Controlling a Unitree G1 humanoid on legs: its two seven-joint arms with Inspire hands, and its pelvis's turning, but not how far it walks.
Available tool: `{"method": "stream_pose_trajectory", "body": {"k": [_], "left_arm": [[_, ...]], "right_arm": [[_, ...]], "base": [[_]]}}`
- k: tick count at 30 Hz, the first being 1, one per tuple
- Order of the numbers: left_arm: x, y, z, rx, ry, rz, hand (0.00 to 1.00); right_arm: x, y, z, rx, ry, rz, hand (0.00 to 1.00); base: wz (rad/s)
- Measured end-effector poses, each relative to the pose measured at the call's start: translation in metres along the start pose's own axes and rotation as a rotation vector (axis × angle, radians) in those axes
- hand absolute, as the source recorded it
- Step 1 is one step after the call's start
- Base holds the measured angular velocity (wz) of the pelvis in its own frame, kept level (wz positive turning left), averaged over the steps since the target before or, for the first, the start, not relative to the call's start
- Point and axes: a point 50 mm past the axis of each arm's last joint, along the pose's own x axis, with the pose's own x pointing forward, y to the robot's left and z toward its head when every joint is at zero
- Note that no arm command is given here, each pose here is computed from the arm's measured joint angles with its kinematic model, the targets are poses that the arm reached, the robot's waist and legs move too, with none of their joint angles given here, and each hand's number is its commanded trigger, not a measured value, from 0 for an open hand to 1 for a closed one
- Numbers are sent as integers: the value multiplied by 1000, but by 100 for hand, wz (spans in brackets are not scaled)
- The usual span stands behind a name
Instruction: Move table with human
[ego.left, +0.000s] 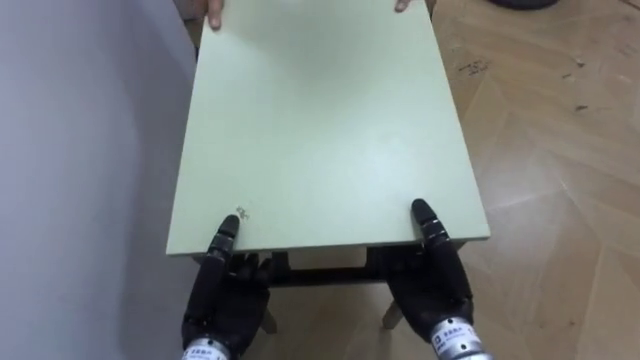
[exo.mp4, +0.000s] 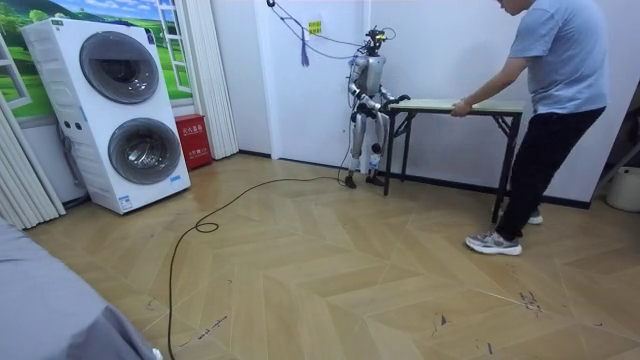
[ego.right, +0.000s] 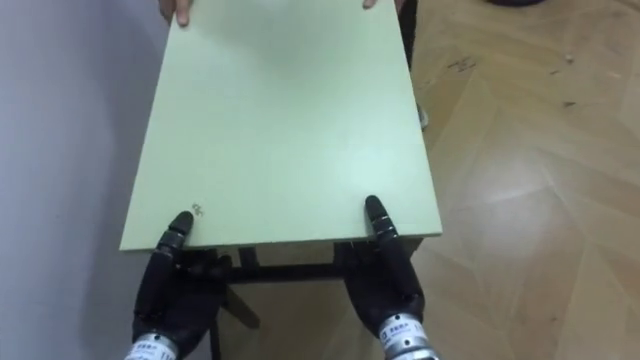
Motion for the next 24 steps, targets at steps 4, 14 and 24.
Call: {"method": "stream_pose_trajectory", "body": {"k": [4,14,24], "left_arm": [[-2,7,-1,3,10,28,100],[-9,21,-6,20,65,85,100],[-15,27,-6,28,73,110,100]], "right_arm": [[-6,-7,-2,1,14,-33,100],[-17,-18,2,-25,20,-81,100],[-22,-24,0,-25,31,-108,100]], "base": [[43],[32],[-1]]}}
